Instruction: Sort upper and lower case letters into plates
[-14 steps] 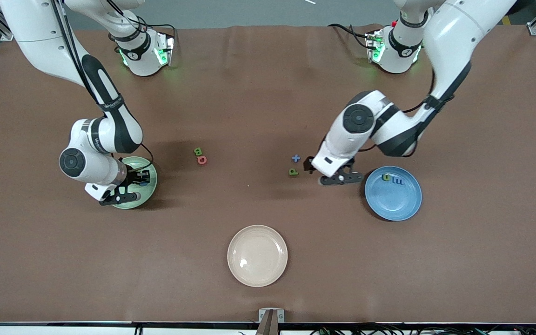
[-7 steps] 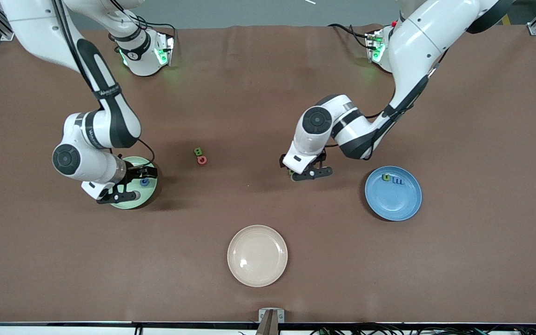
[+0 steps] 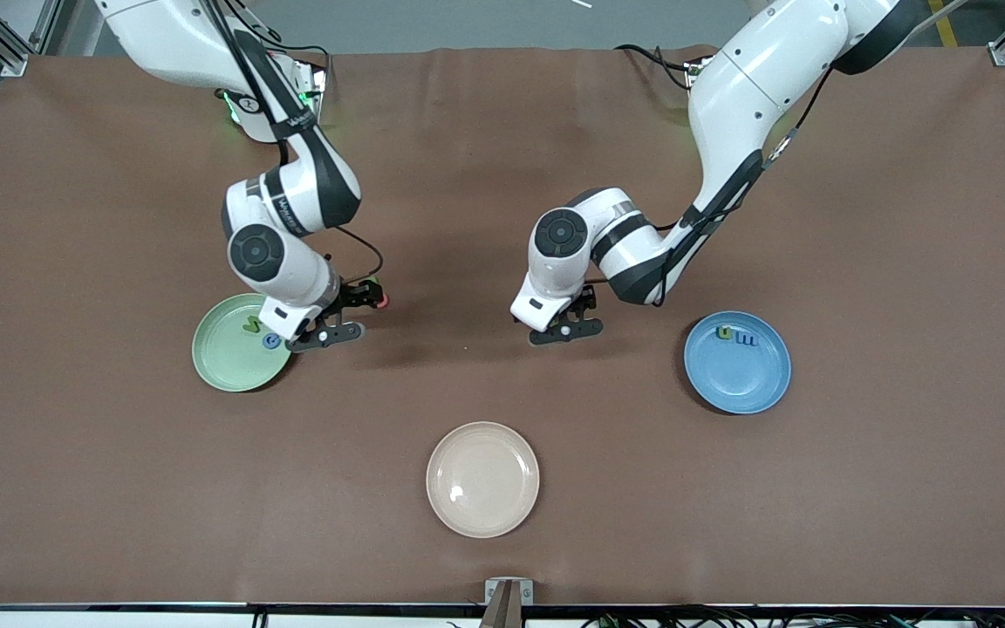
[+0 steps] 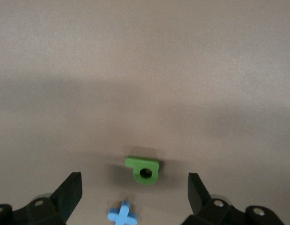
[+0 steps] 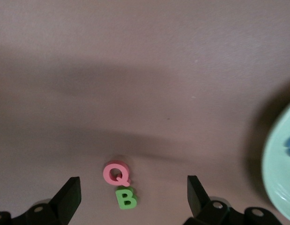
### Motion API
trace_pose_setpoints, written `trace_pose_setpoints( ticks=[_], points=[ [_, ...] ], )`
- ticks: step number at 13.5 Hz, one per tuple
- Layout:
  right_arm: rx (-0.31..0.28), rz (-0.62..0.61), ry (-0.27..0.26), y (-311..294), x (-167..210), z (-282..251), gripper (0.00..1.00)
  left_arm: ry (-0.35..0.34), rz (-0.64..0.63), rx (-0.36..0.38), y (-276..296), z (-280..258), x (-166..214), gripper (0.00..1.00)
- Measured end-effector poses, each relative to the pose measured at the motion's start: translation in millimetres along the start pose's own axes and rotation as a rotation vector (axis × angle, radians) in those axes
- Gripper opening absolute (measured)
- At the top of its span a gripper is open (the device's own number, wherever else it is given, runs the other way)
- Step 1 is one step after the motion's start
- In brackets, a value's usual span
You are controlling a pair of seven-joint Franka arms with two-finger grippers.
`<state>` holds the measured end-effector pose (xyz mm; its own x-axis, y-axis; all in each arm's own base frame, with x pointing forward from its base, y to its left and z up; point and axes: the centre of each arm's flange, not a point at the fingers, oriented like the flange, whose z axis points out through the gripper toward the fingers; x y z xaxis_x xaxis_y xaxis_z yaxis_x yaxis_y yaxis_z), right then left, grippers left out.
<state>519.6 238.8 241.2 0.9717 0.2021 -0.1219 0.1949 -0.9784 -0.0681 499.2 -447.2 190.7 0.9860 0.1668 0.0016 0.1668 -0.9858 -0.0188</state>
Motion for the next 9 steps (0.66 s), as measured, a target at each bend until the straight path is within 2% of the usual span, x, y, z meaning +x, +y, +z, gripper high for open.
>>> trace_pose_setpoints(
  ticks=[2,4,6,7,8,9],
  points=[
    [-0.005,-0.005,0.006,-2.4,-8.6,13.8,1.00,0.025,0.000,-0.015,1.6,7.3,3.1,0.98],
    [-0.006,-0.002,0.035,-5.8,-17.2,26.5,1.00,0.048,0.001,-0.026,2.1,10.8,5.9,0.96],
    [-0.009,0.014,0.049,-10.8,-24.9,36.1,1.00,0.056,0.002,-0.031,1.7,11.8,7.6,0.81],
    [-0.009,0.024,0.052,-17.7,-28.0,38.6,1.00,0.057,0.001,-0.031,1.4,11.9,8.0,0.80],
    [-0.009,0.027,0.058,-26.2,-30.1,39.4,0.96,0.057,0.001,-0.031,1.2,12.0,8.4,0.73],
    [-0.009,0.023,0.066,-34.6,-31.9,39.5,0.96,0.058,0.000,-0.031,0.8,12.2,8.8,0.73]
  ],
)
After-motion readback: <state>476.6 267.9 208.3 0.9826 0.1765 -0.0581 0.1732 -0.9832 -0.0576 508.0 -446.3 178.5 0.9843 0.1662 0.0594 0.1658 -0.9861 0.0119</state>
